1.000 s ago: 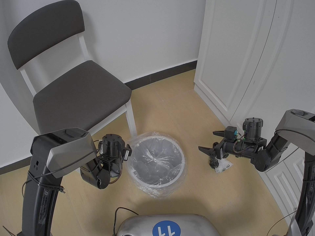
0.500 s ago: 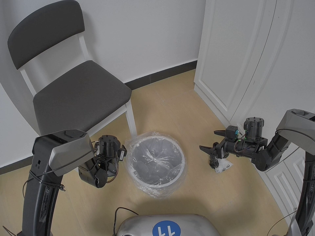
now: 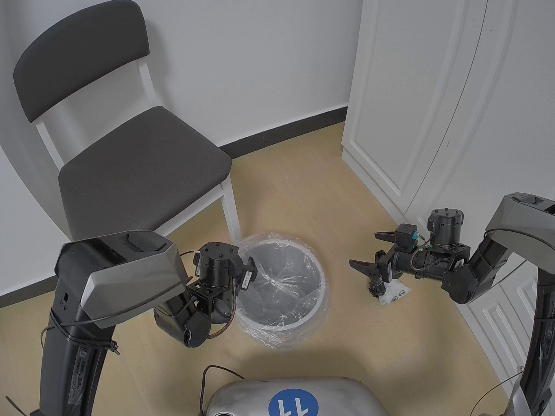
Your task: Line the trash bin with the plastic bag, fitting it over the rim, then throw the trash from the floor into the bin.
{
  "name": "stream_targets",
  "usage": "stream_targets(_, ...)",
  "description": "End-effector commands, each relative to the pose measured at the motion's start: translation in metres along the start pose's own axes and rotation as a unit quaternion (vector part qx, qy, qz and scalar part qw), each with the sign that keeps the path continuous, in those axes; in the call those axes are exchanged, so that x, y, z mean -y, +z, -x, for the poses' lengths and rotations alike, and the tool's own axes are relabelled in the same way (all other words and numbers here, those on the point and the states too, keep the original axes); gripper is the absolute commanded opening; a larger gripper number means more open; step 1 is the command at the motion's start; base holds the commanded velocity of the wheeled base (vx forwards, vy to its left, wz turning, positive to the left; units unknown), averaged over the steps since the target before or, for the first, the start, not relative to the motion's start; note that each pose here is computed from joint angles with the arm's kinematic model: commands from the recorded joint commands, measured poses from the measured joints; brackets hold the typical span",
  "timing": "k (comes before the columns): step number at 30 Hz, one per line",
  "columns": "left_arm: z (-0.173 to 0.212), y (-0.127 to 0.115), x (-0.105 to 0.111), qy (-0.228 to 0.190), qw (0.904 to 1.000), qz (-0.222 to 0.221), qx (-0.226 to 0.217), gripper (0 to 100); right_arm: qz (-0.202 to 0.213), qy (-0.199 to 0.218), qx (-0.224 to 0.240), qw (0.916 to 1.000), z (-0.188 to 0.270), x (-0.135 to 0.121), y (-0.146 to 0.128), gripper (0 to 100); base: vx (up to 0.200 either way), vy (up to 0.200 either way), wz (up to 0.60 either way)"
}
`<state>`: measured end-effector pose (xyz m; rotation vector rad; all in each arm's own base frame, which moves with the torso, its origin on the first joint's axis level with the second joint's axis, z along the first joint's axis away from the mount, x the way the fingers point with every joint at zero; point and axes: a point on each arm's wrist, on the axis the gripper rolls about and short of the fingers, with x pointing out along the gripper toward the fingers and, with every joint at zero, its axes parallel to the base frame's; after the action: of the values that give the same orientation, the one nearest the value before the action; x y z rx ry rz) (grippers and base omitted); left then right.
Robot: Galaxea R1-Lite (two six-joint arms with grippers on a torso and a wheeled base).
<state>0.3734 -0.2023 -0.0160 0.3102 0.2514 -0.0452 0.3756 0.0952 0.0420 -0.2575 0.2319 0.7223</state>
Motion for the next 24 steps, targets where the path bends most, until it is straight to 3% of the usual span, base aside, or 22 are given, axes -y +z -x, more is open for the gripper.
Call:
stream_targets(1, 0.005, 0.002, 0.003, -0.005, 1.0, -0.003, 0.001, 100, 0.003, 0.001, 0.001, 1.0, 0.001, -0.001, 0.001, 100, 0.0, 0.0, 0.0)
stream_targets(6, 0.005, -0.016, -0.002, -0.002, 0.999, -0.021, -0.039, 100, 0.006, 0.001, -0.002, 1.0, 0.004, -0.002, 0.001, 100, 0.0, 0.0, 0.0)
stream_targets(12, 0.0, -0.034, -0.025, 0.021, 0.9968, -0.024, -0.074, 100, 0.006, 0.001, -0.001, 1.0, 0.005, -0.003, 0.002, 100, 0.0, 0.0, 0.0)
stream_targets(24, -0.004, -0.033, -0.04, 0.038, 0.9964, -0.015, -0.073, 100, 0.006, -0.002, 0.0, 1.0, 0.006, -0.001, 0.003, 100, 0.0, 0.0, 0.0)
